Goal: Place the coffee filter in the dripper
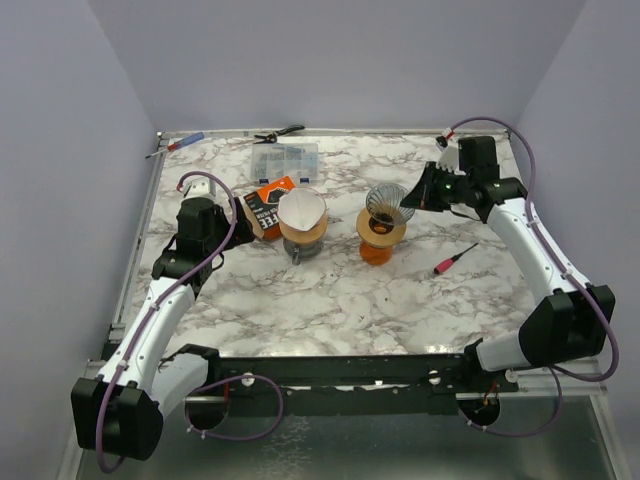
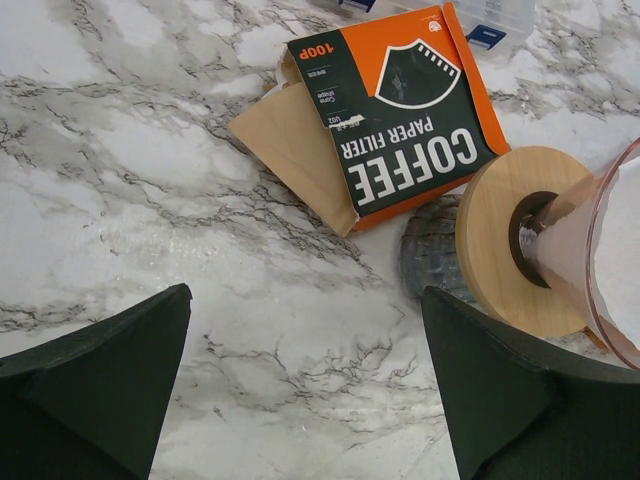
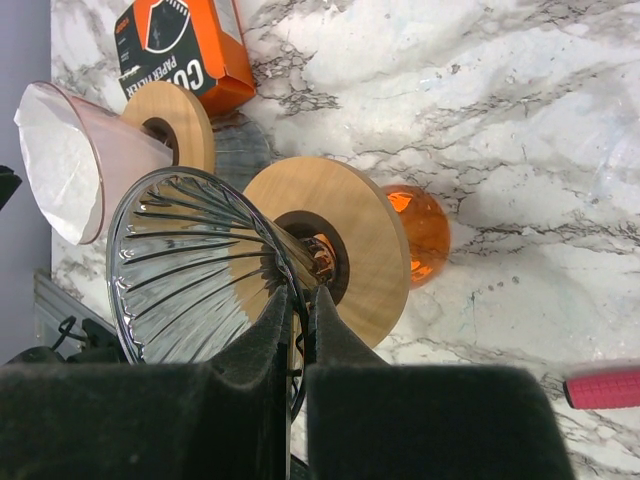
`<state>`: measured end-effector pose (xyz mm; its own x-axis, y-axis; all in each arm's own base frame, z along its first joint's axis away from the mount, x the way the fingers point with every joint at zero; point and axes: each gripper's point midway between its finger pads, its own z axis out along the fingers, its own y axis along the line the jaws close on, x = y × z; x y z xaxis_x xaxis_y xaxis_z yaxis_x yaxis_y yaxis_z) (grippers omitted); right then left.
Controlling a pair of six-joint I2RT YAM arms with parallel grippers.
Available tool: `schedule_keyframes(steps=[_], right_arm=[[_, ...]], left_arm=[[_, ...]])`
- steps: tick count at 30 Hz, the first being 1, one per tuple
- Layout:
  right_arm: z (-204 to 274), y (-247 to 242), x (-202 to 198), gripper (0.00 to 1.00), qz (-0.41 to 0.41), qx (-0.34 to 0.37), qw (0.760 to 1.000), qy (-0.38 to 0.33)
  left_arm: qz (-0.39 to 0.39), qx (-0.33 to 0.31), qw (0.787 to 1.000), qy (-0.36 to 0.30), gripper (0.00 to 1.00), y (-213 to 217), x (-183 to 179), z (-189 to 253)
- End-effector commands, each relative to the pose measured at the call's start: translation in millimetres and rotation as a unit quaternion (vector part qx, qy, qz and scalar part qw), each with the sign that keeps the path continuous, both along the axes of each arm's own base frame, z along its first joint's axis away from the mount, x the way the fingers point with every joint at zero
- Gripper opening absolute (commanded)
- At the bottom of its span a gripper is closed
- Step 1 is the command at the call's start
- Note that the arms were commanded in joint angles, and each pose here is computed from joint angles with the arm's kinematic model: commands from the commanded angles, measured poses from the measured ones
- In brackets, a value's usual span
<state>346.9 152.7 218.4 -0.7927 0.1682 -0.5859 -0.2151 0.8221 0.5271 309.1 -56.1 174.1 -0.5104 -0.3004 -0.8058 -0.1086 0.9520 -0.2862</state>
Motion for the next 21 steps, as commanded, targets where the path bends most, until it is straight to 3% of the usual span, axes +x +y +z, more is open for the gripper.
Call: schedule_keyframes(steps=[1,21], right_arm=[[10,9,11,0.00,0.018,0.019,0.999,-0.023],[-23,11,5,0.00,0.036,0.017,0.999,0.003]], left_arm=[[-0.005,-0.003,1.000,-0.010,0.99,0,-1,3],[0.006,-0.006,1.000,-0.010,0.99,5,0,3]])
